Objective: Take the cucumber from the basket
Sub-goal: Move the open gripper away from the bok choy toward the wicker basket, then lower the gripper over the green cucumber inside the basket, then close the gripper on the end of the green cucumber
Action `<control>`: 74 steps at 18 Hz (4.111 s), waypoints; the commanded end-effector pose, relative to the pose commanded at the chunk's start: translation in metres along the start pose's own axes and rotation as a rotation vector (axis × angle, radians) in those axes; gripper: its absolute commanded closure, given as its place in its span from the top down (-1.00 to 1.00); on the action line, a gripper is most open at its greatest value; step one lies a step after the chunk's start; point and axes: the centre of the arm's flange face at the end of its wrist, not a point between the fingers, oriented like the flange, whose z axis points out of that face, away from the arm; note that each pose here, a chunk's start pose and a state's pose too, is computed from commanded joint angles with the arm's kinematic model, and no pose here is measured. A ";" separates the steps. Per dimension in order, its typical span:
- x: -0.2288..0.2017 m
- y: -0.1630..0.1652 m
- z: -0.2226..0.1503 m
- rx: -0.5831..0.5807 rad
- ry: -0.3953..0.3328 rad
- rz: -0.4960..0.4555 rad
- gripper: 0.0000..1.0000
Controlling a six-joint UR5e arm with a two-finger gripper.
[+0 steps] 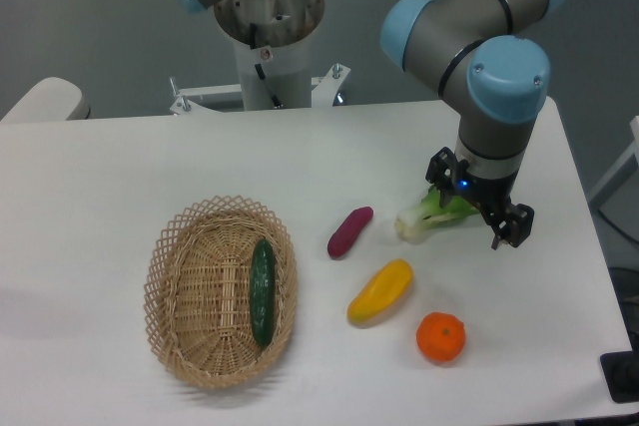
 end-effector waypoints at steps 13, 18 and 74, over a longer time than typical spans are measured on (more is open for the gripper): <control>0.035 -0.022 0.006 0.000 0.045 -0.226 1.00; 0.066 -0.080 0.017 -0.014 0.068 -0.456 1.00; 0.218 -0.227 0.130 -0.057 0.090 -0.564 -0.09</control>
